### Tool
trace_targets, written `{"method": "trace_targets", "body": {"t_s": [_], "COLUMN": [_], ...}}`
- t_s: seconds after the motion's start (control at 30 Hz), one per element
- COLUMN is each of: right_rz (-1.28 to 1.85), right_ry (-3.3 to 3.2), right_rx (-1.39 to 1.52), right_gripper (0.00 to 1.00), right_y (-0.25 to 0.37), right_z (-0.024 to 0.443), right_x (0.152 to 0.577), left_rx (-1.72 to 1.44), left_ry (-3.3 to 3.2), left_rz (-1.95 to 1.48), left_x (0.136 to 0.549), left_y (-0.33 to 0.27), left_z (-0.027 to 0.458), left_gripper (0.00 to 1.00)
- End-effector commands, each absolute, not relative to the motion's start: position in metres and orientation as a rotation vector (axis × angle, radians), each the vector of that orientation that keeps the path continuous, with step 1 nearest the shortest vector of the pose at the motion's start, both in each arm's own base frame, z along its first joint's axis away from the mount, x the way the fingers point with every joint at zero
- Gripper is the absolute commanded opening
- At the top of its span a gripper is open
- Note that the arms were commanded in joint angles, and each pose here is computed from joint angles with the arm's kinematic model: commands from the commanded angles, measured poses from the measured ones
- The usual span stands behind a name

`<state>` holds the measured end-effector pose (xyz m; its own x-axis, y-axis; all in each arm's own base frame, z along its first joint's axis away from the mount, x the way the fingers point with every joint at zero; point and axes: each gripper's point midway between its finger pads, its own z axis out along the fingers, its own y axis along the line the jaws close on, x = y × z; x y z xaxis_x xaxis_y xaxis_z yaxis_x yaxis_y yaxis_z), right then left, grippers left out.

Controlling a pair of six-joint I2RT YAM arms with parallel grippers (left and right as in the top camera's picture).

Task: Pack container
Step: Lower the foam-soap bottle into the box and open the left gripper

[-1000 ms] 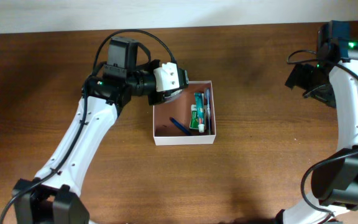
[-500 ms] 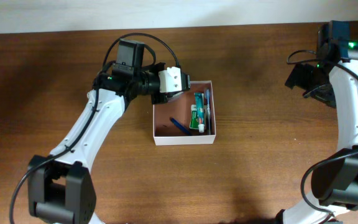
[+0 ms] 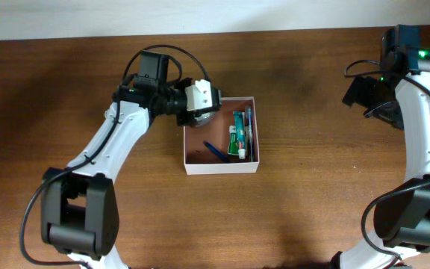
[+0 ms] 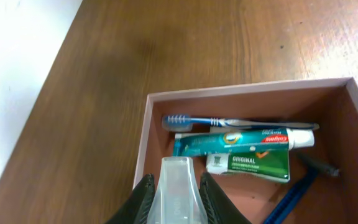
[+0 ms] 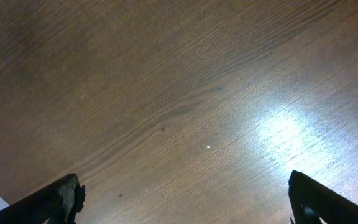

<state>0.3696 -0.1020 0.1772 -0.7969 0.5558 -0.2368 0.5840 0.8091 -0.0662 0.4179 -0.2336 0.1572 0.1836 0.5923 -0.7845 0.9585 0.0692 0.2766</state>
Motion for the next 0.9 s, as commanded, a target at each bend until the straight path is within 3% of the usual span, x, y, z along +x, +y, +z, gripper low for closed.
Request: {"method": "trace_targets", "body": {"t_s": [0.0,0.33,0.57,0.63,0.73,0.87], "right_rz": [-0.217,-0.217,-0.217,-0.217,-0.217,-0.217], "right_ry": [2.773,2.773,2.773,2.773,2.773,2.772], "right_rx": [0.886,0.886,0.886,0.886,0.886,0.886], "right_gripper": [0.98,0.98,0.98,0.98,0.98,0.98], "right_y": [-0.106,-0.106,-0.106,-0.106,-0.106,-0.106], "right_z": [0.182,0.182,0.182,0.182,0.182,0.182], "right_x": [0.370,0.370,0.370,0.370,0.370,0.370], "left_rx": [1.617,1.618,1.618,1.618,1.608,1.542], "left_ry": [1.461,1.467,1.470,1.471,1.476,1.517], "left_rz": [-0.544,-0.547,-0.542,-0.531,-0.533,-0.551], "left_x": [0.428,0.430,0.431,0.433,0.434,0.442], "left_y": [-0.230,-0.231,-0.230,-0.230,-0.230,-0.230], "left_z": [0.162,0.156,0.155,0.155,0.157,0.170], "left_gripper": [0.04,0.25,0.84,0.92,0.99,0.99]}}
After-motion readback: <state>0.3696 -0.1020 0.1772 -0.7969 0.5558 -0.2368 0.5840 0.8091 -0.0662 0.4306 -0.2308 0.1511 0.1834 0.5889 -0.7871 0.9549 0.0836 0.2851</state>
